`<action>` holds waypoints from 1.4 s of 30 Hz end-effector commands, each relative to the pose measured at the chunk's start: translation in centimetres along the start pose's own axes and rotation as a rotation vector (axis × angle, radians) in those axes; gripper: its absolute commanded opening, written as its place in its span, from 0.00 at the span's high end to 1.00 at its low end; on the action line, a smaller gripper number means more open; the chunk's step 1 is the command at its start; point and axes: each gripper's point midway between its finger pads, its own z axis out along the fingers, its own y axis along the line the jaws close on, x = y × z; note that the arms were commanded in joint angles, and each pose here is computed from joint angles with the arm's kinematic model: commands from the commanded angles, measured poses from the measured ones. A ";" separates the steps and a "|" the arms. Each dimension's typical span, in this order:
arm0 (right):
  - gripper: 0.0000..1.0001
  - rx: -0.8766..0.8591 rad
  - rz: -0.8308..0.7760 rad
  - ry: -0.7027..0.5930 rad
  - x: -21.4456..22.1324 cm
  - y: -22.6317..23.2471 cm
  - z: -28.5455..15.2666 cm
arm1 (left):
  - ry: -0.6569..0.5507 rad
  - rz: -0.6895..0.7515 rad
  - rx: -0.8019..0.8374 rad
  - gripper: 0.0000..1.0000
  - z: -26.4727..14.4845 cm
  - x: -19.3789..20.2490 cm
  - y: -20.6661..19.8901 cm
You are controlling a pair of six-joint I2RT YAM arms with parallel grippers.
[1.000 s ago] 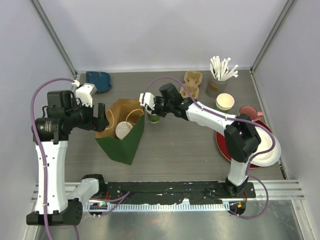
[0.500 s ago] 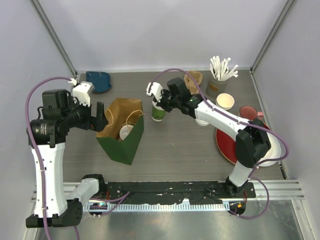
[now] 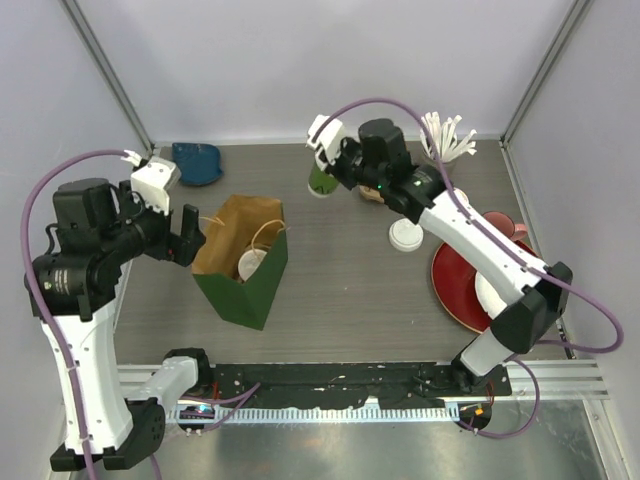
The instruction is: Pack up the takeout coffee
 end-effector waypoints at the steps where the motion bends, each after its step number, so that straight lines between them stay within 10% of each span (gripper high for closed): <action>1: 0.99 0.136 -0.015 -0.165 -7.9 -3.6 -6.2 | 0.060 0.015 0.047 0.09 -2.3 1.6 -1.7; 18: 0.99 -0.157 -0.332 -0.412 -21.8 12.1 -10.1 | 0.109 -0.067 -0.020 0.33 3.9 4.6 0.9; 38: 0.99 -0.525 -0.445 -0.291 -15.6 22.5 -5.5 | 0.115 -0.173 0.056 1.00 5.9 6.4 -0.6; 42: 0.99 -0.549 -0.461 -0.256 -14.1 23.9 -3.8 | 0.107 -0.181 0.075 1.00 5.7 6.3 -1.1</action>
